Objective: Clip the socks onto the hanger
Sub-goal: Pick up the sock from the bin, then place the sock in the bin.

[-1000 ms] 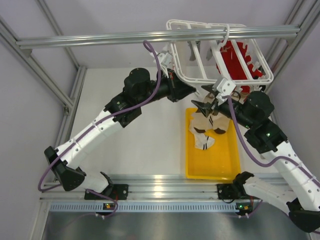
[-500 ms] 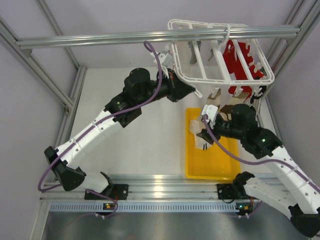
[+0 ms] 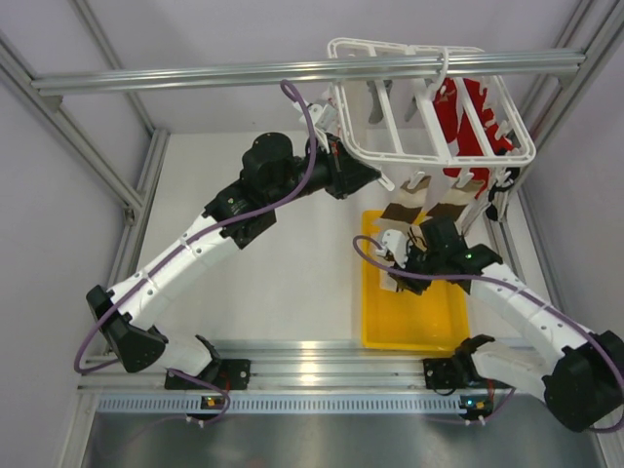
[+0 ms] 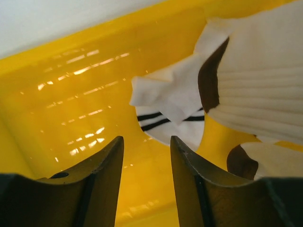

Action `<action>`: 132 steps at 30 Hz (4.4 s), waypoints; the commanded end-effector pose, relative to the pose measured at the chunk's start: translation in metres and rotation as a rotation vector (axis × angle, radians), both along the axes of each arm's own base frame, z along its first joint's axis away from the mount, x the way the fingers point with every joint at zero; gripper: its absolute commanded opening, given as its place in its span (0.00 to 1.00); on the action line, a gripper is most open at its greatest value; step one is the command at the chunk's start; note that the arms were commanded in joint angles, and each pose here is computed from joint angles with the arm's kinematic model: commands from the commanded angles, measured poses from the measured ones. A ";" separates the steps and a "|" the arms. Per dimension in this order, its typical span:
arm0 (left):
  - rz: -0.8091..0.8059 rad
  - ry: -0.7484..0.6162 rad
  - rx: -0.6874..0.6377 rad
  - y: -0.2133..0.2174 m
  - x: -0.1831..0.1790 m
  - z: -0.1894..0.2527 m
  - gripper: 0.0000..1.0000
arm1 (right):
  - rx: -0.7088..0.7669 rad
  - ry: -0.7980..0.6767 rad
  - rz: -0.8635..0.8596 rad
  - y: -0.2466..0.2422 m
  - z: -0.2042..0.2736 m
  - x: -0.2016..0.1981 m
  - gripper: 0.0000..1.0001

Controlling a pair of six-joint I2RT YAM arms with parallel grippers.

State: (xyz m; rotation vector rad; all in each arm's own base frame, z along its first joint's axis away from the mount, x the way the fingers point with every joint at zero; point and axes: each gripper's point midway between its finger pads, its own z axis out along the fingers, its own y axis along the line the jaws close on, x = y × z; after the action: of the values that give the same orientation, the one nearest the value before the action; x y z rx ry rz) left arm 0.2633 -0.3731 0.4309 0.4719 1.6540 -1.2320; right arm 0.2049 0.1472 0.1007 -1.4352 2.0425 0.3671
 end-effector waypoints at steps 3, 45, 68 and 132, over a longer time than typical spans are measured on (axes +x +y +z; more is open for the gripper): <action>0.019 -0.062 -0.038 0.006 0.002 0.025 0.00 | -0.067 -0.062 0.069 -0.029 -0.021 0.025 0.44; 0.017 -0.036 -0.040 0.001 0.008 0.018 0.00 | -0.024 -0.271 0.318 -0.012 0.067 0.001 0.00; 0.022 -0.036 -0.031 0.001 0.011 0.017 0.00 | 0.130 -0.228 0.379 0.019 0.099 -0.025 0.00; 0.043 -0.012 -0.036 0.009 0.020 0.013 0.00 | -0.436 -0.496 0.777 -0.029 0.052 -0.013 0.03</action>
State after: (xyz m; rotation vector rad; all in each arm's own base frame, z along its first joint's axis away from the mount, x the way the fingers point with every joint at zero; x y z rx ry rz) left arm 0.2790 -0.3669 0.4253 0.4409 1.6733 -1.2110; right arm 0.1951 0.1188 0.1427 -2.2427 1.3156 -0.0334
